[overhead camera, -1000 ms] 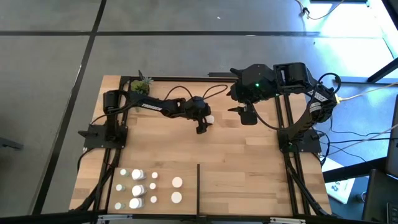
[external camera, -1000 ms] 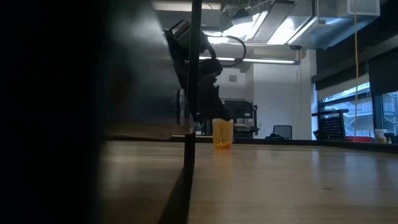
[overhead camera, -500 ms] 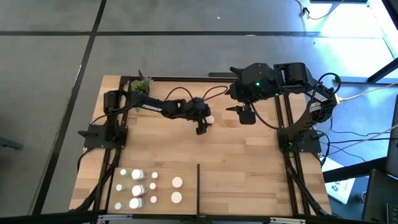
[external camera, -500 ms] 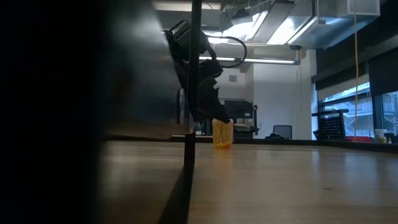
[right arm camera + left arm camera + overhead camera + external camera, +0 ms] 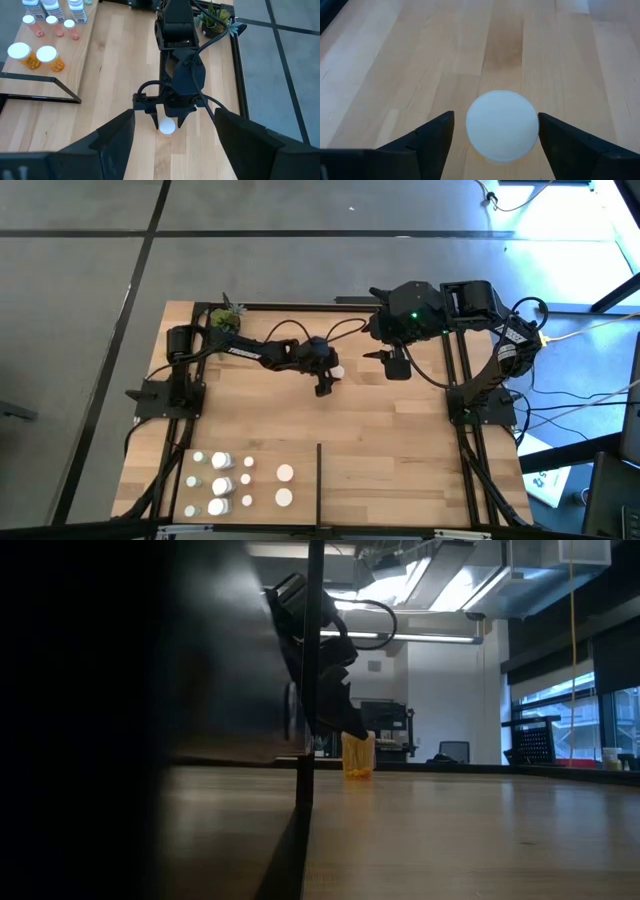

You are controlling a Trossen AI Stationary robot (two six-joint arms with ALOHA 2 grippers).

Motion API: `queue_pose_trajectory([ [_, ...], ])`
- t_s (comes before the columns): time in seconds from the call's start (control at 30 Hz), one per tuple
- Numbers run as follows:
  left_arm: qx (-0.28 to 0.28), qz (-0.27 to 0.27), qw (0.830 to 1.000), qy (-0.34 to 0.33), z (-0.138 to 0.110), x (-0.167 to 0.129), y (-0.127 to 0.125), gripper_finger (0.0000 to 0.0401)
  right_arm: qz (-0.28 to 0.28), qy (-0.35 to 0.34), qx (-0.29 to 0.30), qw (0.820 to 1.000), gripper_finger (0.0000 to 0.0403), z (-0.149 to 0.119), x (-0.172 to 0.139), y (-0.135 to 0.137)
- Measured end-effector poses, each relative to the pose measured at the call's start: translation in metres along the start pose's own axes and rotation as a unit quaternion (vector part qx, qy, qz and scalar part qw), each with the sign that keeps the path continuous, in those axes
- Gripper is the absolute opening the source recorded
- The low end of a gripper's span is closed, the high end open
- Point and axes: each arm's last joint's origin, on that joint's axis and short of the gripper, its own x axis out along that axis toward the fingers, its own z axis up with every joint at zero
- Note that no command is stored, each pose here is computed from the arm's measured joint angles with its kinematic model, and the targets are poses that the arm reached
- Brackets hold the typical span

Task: Pick and place medicine bottles onto shelf by color
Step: Put the orange pill bottle on the shelf aligned with the other orange pill bottle

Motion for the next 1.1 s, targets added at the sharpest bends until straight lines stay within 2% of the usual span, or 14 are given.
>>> queue_pose_trajectory([
  [0.5, 0.000, 0.000, 1.000, 0.002, -0.0005, -0.0001, -0.0002, 0.0204, 0.000, 0.000, 0.000, 1.000, 0.0275, 0.0000, 0.0000, 0.0001],
  [1.1, -0.011, -0.004, 1.000, 0.015, -0.0007, -0.0041, -0.0048, 0.0199, 0.000, 0.000, 0.000, 1.000, 0.0275, 0.0000, 0.0000, 0.0001],
])
